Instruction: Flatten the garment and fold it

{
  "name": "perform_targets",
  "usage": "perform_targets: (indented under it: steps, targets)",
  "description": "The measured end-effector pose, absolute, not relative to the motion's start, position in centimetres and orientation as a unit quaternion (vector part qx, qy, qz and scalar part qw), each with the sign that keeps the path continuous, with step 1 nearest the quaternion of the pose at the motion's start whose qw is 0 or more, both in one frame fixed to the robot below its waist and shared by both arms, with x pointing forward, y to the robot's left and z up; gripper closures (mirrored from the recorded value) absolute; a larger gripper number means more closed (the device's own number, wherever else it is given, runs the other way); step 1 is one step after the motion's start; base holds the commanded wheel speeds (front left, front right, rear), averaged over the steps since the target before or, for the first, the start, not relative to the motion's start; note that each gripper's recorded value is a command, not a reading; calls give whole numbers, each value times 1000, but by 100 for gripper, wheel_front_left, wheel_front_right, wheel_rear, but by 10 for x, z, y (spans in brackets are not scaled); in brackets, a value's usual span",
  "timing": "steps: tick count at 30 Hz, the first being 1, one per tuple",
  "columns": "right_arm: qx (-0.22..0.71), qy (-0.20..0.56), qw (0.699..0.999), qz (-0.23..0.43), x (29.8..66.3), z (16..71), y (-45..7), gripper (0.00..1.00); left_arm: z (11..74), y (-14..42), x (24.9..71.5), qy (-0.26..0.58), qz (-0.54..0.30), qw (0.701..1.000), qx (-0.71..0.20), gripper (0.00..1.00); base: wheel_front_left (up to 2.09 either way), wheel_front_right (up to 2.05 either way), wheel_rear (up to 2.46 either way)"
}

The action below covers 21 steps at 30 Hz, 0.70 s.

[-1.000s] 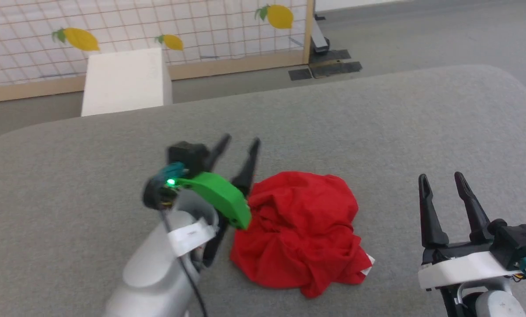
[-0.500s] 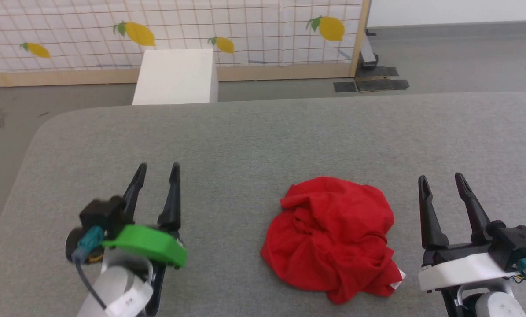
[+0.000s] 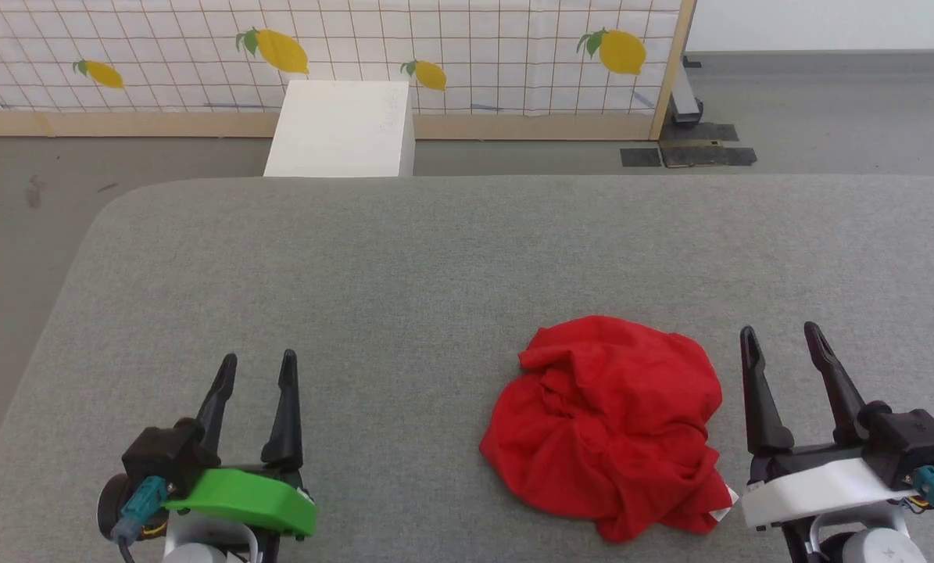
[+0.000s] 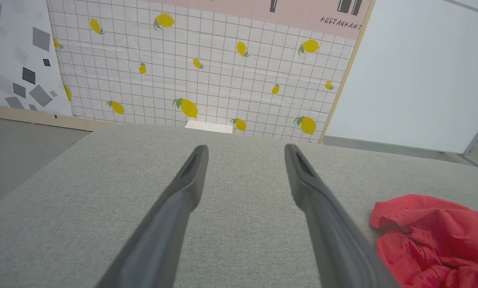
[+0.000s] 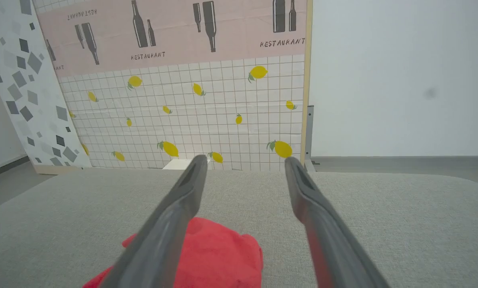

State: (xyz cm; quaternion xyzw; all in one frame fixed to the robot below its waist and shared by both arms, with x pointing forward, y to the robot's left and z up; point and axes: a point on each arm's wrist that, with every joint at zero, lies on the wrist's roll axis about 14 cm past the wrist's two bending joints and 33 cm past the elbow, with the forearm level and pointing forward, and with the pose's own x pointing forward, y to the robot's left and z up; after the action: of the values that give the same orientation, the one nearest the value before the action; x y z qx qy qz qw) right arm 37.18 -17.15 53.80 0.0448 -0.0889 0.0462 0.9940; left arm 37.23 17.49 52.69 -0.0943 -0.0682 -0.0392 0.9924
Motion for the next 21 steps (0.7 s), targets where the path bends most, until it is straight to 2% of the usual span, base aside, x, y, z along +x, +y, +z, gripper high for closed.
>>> perform_targets:
  steps: [21]
  targets:
    - [46, -81, 995, 43, 372, 533, -173, 0, 522, 176, 373, -64, -35, 993, -91, 0, 0, 0, 0]
